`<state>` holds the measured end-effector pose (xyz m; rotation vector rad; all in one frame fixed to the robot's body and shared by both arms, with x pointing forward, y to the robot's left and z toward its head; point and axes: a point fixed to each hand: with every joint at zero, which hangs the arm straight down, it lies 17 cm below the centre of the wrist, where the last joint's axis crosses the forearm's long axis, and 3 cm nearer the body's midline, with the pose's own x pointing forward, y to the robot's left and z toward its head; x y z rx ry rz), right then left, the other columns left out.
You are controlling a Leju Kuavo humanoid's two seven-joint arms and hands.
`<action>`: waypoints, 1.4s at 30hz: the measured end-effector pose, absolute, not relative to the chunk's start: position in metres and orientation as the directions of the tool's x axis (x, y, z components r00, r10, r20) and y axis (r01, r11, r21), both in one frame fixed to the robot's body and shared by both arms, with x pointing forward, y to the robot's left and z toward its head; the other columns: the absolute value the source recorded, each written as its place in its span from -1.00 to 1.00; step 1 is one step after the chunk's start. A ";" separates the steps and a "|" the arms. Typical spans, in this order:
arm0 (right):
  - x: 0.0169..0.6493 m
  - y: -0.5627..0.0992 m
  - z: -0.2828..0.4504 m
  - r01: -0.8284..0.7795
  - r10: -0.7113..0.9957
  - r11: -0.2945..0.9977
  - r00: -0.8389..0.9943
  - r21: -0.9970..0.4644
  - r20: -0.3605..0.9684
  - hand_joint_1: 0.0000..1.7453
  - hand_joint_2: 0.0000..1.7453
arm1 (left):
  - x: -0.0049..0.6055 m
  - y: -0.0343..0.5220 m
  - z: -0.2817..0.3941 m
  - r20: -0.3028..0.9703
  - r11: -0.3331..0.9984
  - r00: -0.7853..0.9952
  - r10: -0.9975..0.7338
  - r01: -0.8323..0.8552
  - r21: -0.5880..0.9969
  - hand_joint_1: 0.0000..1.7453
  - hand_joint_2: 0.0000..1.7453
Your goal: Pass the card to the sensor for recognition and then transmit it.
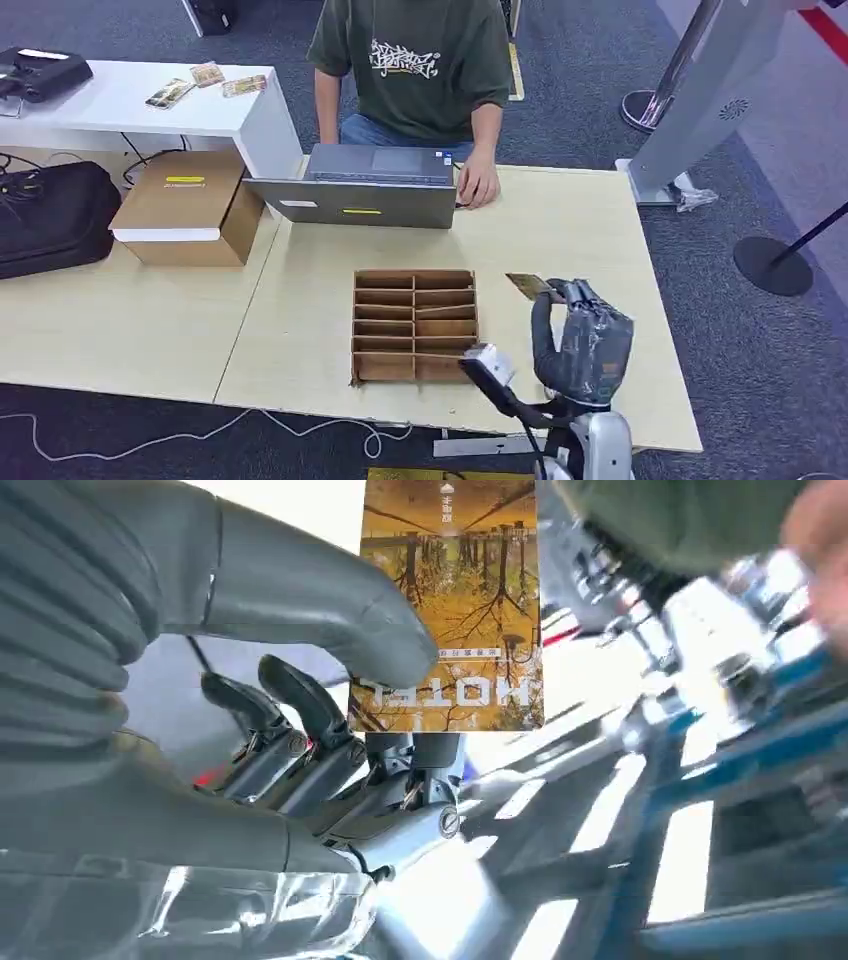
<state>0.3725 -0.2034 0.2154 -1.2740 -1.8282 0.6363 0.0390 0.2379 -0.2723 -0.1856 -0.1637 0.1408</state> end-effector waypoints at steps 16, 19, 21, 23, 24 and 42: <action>0.348 -0.341 0.186 0.622 0.621 0.599 0.036 -0.504 0.783 1.00 1.00 | 0.039 0.232 -0.272 0.146 0.973 0.978 0.150 -0.121 -0.195 -1.00 -1.00; 0.345 -0.349 0.184 0.637 0.610 0.592 0.046 -0.493 0.791 1.00 1.00 | 0.039 0.231 -0.272 0.148 0.975 0.980 0.136 -0.107 -0.194 -1.00 -1.00; 0.344 -0.350 0.185 0.641 0.613 0.588 0.044 -0.493 0.789 1.00 1.00 | 0.039 0.231 -0.272 0.148 0.976 0.980 0.132 -0.102 -0.194 -1.00 -1.00; 0.344 -0.350 0.186 0.643 0.616 0.587 0.040 -0.492 0.787 1.00 1.00 | 0.039 0.230 -0.272 0.148 0.976 0.981 0.128 -0.097 -0.195 -1.00 -1.00; 0.344 -0.350 0.186 0.643 0.617 0.587 0.039 -0.492 0.786 1.00 1.00 | 0.039 0.230 -0.272 0.149 0.976 0.981 0.124 -0.094 -0.195 -1.00 -1.00; 0.458 -0.280 0.262 0.647 0.805 0.492 -0.083 -0.583 0.588 1.00 1.00 | 0.048 0.238 -0.272 0.176 0.985 0.984 -0.007 0.037 -0.168 -1.00 -1.00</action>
